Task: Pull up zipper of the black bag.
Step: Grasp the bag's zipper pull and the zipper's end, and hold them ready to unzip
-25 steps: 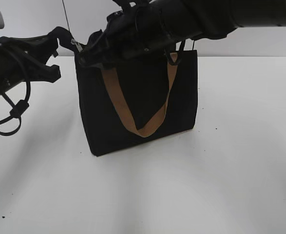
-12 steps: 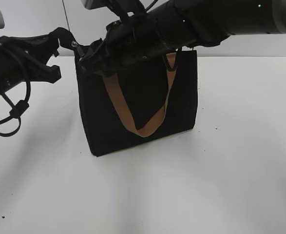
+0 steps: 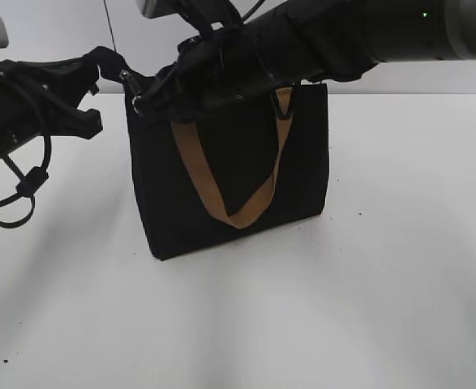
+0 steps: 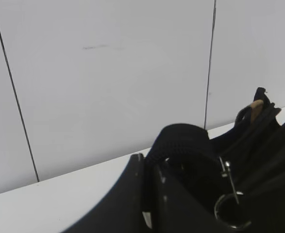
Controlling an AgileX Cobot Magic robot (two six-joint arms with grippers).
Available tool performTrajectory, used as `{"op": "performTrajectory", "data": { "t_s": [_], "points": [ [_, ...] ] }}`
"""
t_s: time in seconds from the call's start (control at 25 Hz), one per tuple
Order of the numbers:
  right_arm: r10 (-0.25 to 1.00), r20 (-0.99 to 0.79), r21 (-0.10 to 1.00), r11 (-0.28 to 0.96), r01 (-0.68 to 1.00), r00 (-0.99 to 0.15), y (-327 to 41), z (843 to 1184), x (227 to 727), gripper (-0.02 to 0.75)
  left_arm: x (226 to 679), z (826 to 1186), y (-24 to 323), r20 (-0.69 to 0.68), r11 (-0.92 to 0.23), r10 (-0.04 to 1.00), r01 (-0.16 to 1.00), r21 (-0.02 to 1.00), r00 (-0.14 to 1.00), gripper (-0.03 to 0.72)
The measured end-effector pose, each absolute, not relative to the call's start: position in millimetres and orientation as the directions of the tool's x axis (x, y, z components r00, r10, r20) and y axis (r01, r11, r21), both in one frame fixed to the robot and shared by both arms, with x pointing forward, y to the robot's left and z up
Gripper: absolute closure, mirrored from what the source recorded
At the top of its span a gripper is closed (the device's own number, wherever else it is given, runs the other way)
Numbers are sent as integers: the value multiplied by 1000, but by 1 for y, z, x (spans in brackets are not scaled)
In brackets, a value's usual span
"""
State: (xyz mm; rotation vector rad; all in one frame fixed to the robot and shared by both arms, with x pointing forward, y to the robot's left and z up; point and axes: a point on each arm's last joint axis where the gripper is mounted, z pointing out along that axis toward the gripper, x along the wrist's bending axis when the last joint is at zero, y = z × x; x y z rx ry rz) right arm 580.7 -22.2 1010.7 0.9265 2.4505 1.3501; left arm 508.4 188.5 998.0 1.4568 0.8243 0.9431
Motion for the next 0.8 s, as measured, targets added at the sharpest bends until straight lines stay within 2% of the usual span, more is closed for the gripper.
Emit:
{"op": "performTrajectory", "data": {
  "t_s": [0.04,0.12,0.32,0.8],
  "points": [
    [607,125,815,389,430,-785,-22,1010,581,731,508,998,188,98,-97,898,-24,995,430,673],
    [608,124,815,388,429,-784,-22,1010,581,750,508,998,188,98,-97,898,-24,995,430,673],
    [607,119,821,385,422,-786,-23,1015,580,751,508,996,189,97,-104,898,-7,995,430,673],
    [597,87,868,347,355,-797,-30,1054,569,751,509,991,190,82,-115,906,54,992,416,674]
  ]
}}
